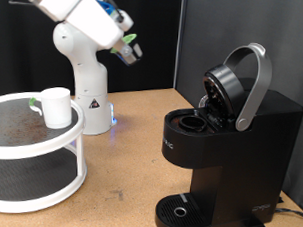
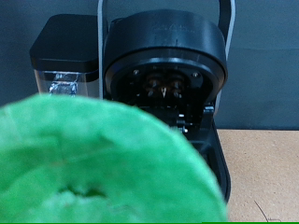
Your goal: Make a cup of coffee with the keurig machine
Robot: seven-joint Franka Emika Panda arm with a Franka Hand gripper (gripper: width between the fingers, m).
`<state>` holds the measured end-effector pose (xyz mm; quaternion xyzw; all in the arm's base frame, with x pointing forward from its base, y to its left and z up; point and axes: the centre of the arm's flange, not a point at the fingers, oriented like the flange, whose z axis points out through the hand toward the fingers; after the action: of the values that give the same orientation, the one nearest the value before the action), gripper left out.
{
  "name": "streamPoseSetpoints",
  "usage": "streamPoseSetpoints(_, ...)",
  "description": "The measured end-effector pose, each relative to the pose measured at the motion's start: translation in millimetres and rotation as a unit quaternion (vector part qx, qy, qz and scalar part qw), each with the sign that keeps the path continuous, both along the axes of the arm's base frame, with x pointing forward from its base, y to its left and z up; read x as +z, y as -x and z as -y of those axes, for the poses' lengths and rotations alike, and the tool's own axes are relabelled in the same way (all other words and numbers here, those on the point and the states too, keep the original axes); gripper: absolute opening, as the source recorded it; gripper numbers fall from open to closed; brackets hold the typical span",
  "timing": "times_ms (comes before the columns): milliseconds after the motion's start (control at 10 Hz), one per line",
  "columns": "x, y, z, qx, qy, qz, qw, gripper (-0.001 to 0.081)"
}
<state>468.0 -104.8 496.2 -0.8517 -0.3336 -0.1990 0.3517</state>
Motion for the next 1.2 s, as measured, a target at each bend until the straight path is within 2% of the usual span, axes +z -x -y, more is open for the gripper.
streamPoseSetpoints(500, 3.4, -9.3, -38.2, 0.033, 0.004, -0.001, 0.9994, 0.0483)
streamPoseSetpoints(800, 4.7, -9.7, -43.1, 0.034, 0.005, 0.004, 0.9994, 0.0483)
streamPoseSetpoints(1200, -9.7, -14.6, -55.7, 0.017, 0.015, 0.006, 0.9997, 0.0483)
